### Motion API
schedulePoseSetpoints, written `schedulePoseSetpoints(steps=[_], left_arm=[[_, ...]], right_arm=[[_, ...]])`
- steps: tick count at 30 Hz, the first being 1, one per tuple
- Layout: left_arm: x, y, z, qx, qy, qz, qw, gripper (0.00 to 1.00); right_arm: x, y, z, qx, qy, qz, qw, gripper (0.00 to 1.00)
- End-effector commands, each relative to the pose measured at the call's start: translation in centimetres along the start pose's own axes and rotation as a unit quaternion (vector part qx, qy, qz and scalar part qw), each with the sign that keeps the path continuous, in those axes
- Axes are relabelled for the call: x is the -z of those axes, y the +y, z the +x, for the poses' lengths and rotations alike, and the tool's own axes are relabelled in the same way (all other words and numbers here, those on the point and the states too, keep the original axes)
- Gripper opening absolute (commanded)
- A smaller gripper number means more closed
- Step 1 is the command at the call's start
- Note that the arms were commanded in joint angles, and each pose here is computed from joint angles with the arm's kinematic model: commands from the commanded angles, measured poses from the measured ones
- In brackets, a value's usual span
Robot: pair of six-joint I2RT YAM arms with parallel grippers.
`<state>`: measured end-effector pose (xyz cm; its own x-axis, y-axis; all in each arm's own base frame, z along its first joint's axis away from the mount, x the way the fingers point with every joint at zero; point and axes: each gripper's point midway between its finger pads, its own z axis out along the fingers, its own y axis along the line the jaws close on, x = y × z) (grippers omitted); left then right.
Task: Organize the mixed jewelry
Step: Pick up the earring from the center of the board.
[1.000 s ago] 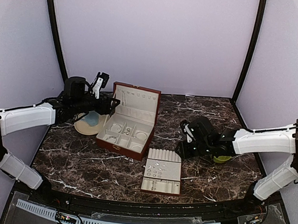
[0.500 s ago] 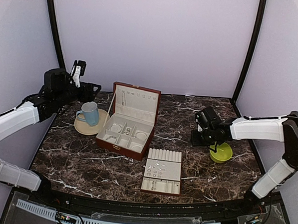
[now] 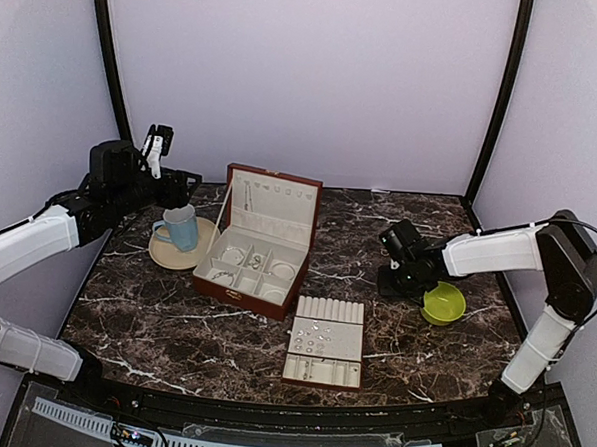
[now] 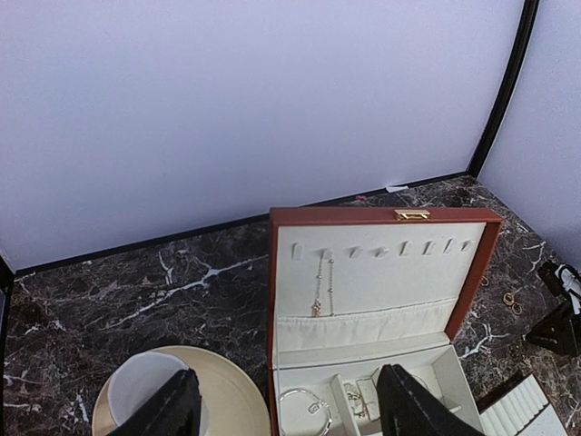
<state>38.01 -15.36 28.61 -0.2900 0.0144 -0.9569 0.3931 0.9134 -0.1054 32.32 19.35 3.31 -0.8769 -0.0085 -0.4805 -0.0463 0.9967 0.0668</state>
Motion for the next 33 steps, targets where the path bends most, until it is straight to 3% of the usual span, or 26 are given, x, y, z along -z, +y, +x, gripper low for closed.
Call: schedulePoseSetpoints(steps=[1,15,27,33], left_arm=[[0.8,0.1,-0.3,-0.004,-0.009,-0.003,1.0,0.7],[0.7,0.0,-0.2,-0.004,-0.009,-0.001,1.0,0.69],[0.7,0.1,-0.1,-0.005,-0.007,-0.001,1.0,0.69],[0.7,0.0,-0.2,-0.006,-0.008,0.0,1.0,0.7]], right_arm=[[-0.5,0.2,-1.2,-0.012,-0.011,0.008,1.0,0.23],[-1.4,0.4,-1.1,-0.013,-0.005,0.01,1.0,0.17],[-1.5,0.9,-1.4,-0.008,-0.012,0.007,1.0,0.2],[-1.7,0.4,-1.4,-0.006,-0.012,0.023,1.0,0.15]])
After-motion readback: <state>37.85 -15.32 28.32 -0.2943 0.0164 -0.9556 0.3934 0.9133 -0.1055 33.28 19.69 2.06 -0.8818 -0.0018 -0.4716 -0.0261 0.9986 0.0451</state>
